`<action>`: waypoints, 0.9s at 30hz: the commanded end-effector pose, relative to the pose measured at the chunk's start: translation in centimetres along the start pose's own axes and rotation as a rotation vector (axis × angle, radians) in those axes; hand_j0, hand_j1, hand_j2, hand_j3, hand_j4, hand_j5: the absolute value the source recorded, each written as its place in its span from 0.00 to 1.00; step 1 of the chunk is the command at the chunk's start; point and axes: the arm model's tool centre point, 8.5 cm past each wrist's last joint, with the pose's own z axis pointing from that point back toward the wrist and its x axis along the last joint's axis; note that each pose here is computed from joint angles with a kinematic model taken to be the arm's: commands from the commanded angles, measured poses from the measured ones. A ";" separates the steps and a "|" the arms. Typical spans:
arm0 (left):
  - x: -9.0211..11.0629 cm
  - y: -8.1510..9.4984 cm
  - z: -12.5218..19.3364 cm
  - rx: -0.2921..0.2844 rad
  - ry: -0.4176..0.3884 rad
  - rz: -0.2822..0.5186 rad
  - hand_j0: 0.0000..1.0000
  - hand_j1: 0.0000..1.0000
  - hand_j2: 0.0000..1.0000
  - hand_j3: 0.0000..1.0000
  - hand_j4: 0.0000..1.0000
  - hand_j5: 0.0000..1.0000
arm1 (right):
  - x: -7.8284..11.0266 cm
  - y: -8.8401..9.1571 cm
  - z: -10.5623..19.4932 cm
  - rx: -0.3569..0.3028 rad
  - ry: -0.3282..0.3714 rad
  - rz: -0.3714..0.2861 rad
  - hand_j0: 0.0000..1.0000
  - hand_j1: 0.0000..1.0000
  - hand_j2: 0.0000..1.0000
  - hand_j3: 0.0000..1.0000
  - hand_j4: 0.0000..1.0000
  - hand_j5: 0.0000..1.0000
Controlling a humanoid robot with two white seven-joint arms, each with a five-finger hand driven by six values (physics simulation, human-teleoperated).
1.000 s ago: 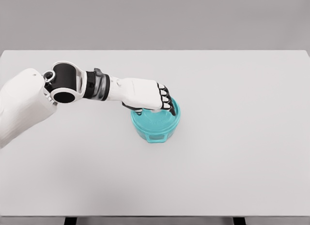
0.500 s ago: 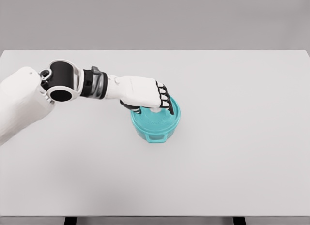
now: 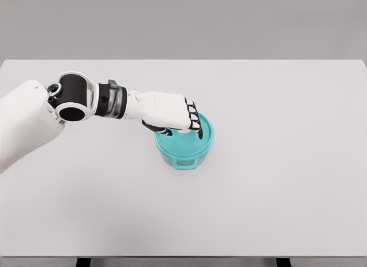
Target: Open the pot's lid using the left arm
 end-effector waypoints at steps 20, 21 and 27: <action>0.0 -0.1 -0.2 -0.002 -0.001 0.006 0.66 0.66 0.66 0.66 0.66 0.66 | -0.1 0.1 0.0 0.001 0.001 -0.001 1.00 1.00 1.00 1.00 1.00 1.00; 0.0 -0.1 -0.2 -0.002 -0.001 0.006 0.66 0.66 0.66 0.66 0.66 0.66 | 0.0 0.0 0.0 0.000 -0.001 0.000 1.00 1.00 1.00 1.00 1.00 1.00; 0.1 -0.2 -0.3 -0.004 -0.004 0.008 0.66 0.66 0.66 0.66 0.66 0.66 | -0.1 0.1 0.0 0.001 0.001 -0.001 1.00 1.00 1.00 1.00 1.00 1.00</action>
